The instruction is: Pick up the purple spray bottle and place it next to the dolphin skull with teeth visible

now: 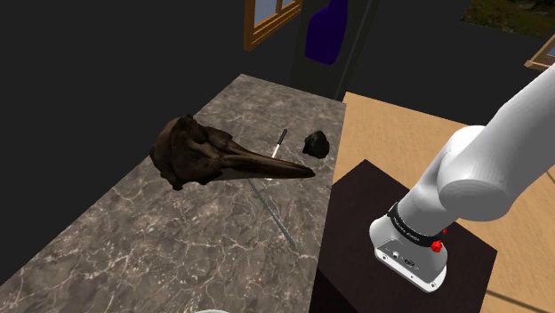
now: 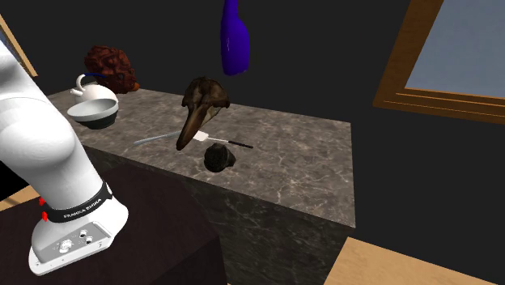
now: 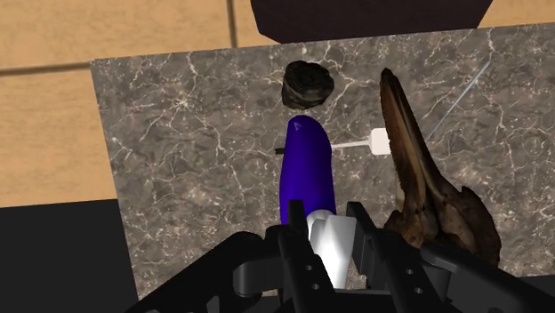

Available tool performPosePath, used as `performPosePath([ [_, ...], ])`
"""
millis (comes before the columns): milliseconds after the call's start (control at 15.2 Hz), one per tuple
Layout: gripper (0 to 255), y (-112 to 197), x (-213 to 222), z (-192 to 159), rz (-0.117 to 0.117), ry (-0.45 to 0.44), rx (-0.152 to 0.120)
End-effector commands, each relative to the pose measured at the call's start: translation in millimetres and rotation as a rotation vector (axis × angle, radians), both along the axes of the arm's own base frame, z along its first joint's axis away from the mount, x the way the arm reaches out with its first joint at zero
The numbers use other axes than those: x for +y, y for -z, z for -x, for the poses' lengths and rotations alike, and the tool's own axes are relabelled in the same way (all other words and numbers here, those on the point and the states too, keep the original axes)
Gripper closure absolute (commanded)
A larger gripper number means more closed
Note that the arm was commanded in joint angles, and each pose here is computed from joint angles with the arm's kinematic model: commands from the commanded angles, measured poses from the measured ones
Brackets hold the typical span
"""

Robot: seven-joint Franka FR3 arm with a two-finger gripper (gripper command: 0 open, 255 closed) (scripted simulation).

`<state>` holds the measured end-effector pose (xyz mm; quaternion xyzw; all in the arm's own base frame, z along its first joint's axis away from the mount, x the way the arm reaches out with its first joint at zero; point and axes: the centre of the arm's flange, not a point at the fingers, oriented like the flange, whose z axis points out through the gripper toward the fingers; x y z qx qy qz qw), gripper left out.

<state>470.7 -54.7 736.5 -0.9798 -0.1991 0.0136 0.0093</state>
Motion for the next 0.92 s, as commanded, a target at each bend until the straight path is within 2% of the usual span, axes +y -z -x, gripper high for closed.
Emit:
performPosePath([
  [0, 255, -1, 28, 0, 0.000, 0.002, 0.000],
  [264, 255, -1, 75, 1, 0.000, 0.002, 0.000],
  [858, 255, 46, 75, 1, 0.000, 0.002, 0.000],
])
